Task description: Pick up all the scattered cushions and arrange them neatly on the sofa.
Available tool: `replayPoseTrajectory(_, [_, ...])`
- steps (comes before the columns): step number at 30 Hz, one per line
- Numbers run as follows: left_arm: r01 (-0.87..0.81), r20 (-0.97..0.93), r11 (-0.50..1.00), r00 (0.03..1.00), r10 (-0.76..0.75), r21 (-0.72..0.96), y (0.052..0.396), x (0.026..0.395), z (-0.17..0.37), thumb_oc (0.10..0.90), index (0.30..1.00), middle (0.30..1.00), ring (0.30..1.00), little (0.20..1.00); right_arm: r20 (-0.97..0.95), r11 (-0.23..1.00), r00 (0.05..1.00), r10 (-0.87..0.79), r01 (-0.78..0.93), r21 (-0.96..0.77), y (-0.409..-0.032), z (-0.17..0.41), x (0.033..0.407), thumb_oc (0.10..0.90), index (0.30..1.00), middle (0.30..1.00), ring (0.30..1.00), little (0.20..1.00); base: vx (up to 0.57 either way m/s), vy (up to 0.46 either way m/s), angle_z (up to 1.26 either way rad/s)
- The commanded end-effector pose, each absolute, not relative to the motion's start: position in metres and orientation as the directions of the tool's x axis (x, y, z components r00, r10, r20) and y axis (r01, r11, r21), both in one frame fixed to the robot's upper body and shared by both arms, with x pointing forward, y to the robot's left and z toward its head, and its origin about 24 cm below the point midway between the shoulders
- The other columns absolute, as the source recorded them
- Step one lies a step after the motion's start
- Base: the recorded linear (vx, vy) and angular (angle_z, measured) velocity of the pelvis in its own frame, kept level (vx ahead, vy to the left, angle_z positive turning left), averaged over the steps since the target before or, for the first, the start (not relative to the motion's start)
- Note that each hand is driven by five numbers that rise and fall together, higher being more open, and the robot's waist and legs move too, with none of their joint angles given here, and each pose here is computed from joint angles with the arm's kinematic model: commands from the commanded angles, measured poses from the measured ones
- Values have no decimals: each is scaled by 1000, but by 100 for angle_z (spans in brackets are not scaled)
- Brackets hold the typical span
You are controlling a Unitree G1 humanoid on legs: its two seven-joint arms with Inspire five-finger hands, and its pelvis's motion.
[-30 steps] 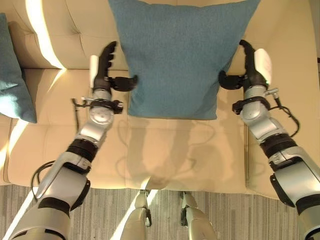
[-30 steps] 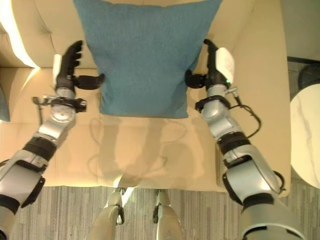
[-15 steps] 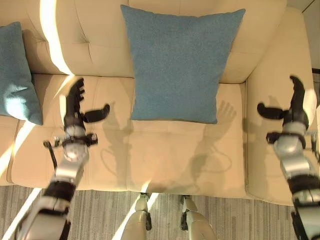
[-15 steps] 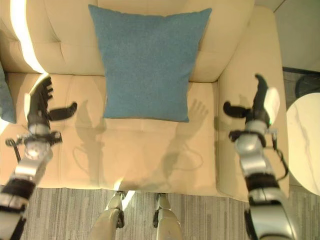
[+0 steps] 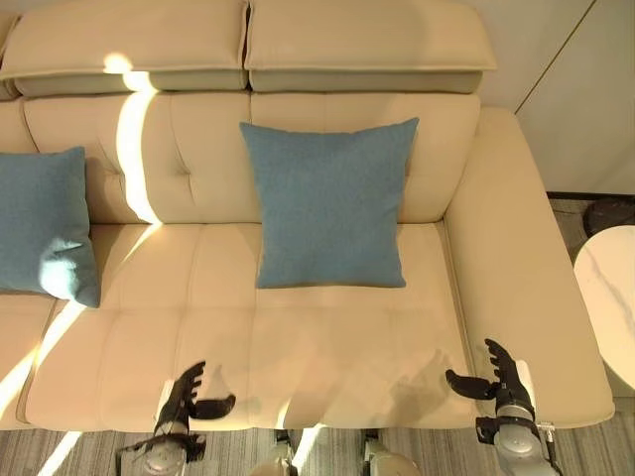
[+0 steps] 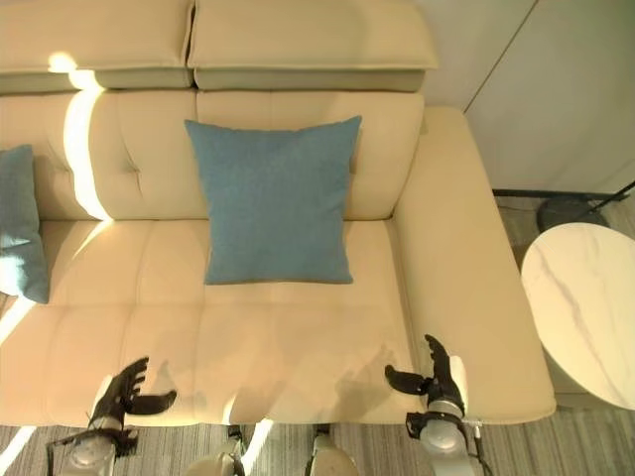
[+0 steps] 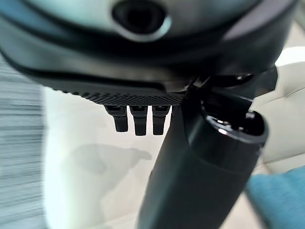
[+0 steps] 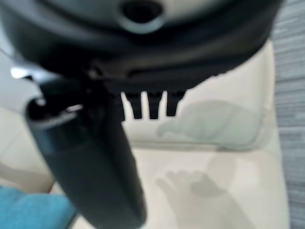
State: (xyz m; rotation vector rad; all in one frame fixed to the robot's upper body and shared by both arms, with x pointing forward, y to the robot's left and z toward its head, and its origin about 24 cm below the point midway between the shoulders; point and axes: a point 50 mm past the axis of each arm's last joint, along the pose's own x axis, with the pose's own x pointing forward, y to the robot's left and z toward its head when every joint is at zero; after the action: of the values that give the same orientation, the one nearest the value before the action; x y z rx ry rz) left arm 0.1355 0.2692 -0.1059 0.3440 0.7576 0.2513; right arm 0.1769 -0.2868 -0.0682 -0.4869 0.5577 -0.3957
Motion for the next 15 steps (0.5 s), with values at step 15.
replayPoseTrajectory(15, [11,-756,876,511,410,482,274,102,-139,800,900,900,900,900,-634,849,659,-405,12,-529,-278,-117,140,800,900,900,900,900,-43,-68,-2])
